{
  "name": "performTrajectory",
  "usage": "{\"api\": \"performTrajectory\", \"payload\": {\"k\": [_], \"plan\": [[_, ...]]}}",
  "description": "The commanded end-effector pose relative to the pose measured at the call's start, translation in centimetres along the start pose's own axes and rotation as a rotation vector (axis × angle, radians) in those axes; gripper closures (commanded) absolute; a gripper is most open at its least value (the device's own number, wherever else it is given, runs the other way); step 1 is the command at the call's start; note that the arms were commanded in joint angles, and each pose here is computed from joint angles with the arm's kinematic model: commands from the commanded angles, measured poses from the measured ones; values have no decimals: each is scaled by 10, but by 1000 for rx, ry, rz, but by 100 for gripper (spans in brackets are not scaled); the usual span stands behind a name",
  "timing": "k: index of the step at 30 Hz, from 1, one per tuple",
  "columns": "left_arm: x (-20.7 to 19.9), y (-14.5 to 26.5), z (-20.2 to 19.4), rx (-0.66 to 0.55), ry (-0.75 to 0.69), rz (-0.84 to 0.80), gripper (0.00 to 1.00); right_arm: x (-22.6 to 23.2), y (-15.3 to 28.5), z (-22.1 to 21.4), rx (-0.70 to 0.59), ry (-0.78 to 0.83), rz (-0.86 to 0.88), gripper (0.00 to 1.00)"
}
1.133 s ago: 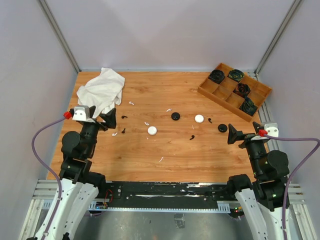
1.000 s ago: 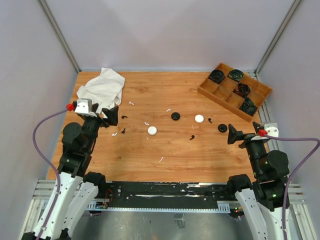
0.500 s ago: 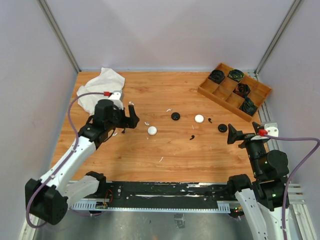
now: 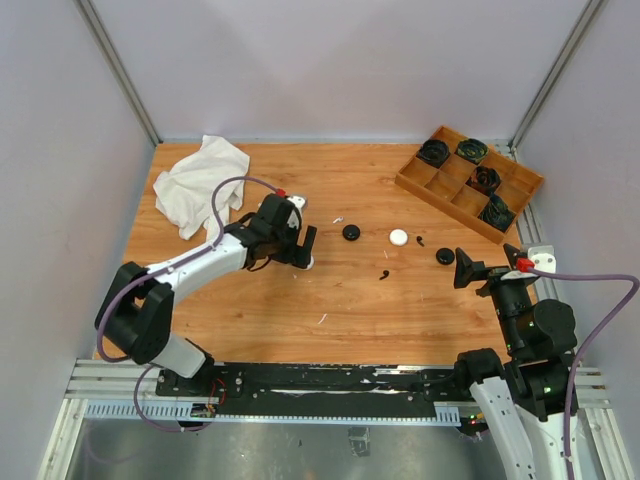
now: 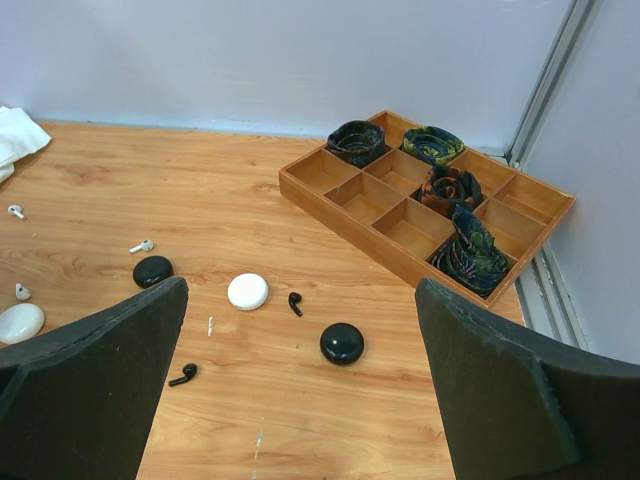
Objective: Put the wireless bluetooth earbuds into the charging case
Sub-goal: Pick up the charging case at the center of the board.
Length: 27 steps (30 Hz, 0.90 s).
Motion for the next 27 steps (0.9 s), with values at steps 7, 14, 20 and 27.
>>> {"api": "performTrajectory", "payload": {"k": [7,14,20,27], "plan": [[-3,-34,14,120,-95,-13,12,0,-3,0,-11,2,-2,2],[-6,-48,8,181,-91,-33,19,-1,-4,0,-10,2,-10,1],[-5,-59,5,209,-94,-30,24,-1,-4,0,-10,2,-10,1],[-8,-70,6,216,-95,-55,28,-1,-4,0,-8,2,-4,1]]}}
Point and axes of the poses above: each gripper's point midway between its finger pads, its own y axis back along the fingers, its own x axis along the line the jaws close on, z = x × y, the point moved 9 cm from there along y, back along the fingers, and after that the axes turned 8 degrees about -y, right-handed, at the moved point
